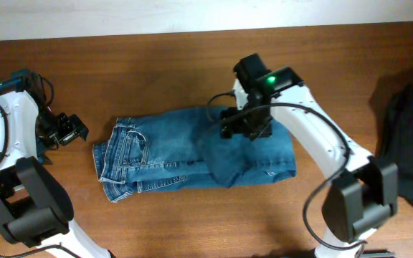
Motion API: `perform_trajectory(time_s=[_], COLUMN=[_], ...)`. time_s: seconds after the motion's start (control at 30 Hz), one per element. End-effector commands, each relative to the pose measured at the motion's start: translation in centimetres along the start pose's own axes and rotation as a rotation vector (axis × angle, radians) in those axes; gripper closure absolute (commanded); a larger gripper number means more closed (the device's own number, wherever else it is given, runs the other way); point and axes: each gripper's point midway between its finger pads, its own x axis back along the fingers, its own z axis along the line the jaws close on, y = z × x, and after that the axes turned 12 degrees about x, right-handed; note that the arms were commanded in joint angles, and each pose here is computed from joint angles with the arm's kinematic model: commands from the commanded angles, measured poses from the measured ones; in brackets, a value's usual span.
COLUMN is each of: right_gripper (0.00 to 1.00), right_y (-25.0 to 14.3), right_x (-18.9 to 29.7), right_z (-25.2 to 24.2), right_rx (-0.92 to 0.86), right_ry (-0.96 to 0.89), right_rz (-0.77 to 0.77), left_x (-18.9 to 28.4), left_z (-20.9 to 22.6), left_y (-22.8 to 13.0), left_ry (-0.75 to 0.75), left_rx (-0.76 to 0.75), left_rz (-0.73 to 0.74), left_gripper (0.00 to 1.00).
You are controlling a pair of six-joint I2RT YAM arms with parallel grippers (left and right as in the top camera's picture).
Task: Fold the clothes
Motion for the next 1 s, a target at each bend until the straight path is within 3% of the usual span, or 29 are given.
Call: perform_trajectory(time_s=[0.0,0.2,0.37,0.57,0.83,0.97], right_gripper=[0.21,0.21,0.21,0.13,0.05,0.01], right_y=[0.3,0.5,-1.7,-3.8,-4.0,-4.3], right_x=[-1.2,-0.8,0.0,0.5,-1.4,-3.8], right_z=[3.1,2.9,-0.8,-0.6,3.0,1.6], right_rx=[0.028,0.010,-0.055,0.203,0.380,0.365], right_ry=[0.080,0.079,-0.046,-0.019,-0.016,-0.204], right_rz=[0.014,0.002,0.083,0.171,0.183,0.244], left_x=[0.0,0.0,0.0,0.0,0.0,0.0], left_z=[0.2,0.2,0.2,0.1,0.1,0.1], left_y=[0.1,0.0,0.0,0.1,0.0,-0.1], left_ry=[-0.002,0.000,-0.002,-0.003,-0.009,-0.007], left_rx=[0.009,0.009,0.009,0.009,0.009,0.009], left_rz=[0.000,0.002,0.001,-0.001,0.004,0.007], left_gripper=[0.01,0.01,0.01,0.01,0.01,0.01])
